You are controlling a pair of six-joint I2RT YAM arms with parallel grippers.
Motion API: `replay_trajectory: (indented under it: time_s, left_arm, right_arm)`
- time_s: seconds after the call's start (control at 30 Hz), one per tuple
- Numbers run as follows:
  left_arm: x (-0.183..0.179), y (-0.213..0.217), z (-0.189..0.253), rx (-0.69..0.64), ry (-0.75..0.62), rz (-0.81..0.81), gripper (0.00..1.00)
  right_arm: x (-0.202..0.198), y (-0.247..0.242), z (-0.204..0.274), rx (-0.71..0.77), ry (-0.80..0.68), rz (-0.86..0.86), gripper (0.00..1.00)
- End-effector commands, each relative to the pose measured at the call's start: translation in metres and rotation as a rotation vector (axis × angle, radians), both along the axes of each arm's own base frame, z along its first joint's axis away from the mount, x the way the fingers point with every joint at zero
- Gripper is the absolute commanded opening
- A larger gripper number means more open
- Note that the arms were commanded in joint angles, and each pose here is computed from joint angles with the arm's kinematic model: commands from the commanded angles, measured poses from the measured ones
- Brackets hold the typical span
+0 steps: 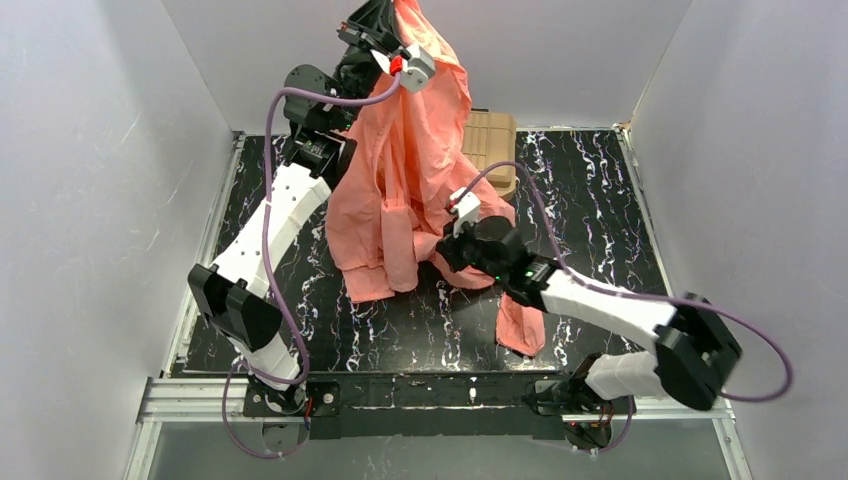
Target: Zip up the jacket
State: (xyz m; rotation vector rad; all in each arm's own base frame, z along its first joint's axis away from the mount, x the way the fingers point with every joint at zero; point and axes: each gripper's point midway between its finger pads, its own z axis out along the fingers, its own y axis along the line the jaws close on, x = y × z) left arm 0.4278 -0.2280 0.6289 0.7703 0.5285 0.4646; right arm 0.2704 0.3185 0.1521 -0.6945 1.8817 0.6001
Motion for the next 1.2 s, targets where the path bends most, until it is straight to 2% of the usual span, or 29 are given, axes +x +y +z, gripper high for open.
replay_trajectory:
  time_s: [0.0,0.1,0.13,0.23,0.37,0.47,0.5,0.57,0.63,0.77,0.83,0.93,1.03,1.17]
  left_arm:
    - [-0.015,0.009,0.005,-0.018,-0.051,-0.004,0.0]
    - [-0.004,-0.001,-0.022,0.019,-0.005,-0.025,0.0]
    - [0.001,-0.006,-0.035,0.032,0.021,-0.034,0.03]
    - [0.017,-0.021,-0.088,0.114,0.133,-0.055,0.34]
    - [0.026,-0.032,-0.18,0.166,0.422,-0.095,0.61]
    - [0.018,-0.028,-0.245,0.176,0.652,-0.107,0.91]
    - [0.011,-0.026,-0.26,0.181,0.707,-0.116,0.97]
    - [-0.005,-0.021,-0.28,0.182,0.785,-0.138,0.98]
    - [-0.021,-0.014,-0.281,0.181,0.806,-0.149,0.98]
    - [-0.053,0.007,-0.237,0.062,0.773,-0.174,0.98]
    - [-0.083,0.015,-0.218,0.014,0.783,-0.245,0.98]
    - [-0.145,0.019,-0.23,0.049,0.917,-0.407,0.93]
    - [-0.206,0.019,-0.254,0.077,1.065,-0.56,0.82]
    - [-0.253,0.017,-0.291,0.052,1.276,-0.694,0.71]
  right_arm:
    - [-0.036,-0.002,0.066,0.168,0.062,0.098,0.01]
    - [-0.056,-0.013,0.095,0.25,0.107,0.122,0.01]
    - [-0.064,-0.014,0.104,0.273,0.118,0.147,0.01]
    - [-0.08,-0.019,0.113,0.297,0.166,0.184,0.01]
    - [-0.09,-0.018,0.122,0.366,0.249,0.229,0.01]
    - [-0.09,-0.018,0.128,0.403,0.297,0.24,0.01]
    - [-0.09,-0.018,0.13,0.412,0.306,0.241,0.01]
    - [-0.089,-0.018,0.136,0.431,0.325,0.243,0.01]
    - [-0.085,-0.017,0.142,0.434,0.355,0.236,0.01]
    - [-0.08,-0.013,0.15,0.409,0.449,0.232,0.01]
    - [-0.078,-0.011,0.157,0.405,0.476,0.225,0.01]
    - [-0.074,-0.008,0.172,0.412,0.476,0.224,0.01]
    - [-0.074,-0.007,0.19,0.429,0.448,0.247,0.01]
    - [-0.078,-0.003,0.208,0.457,0.439,0.3,0.01]
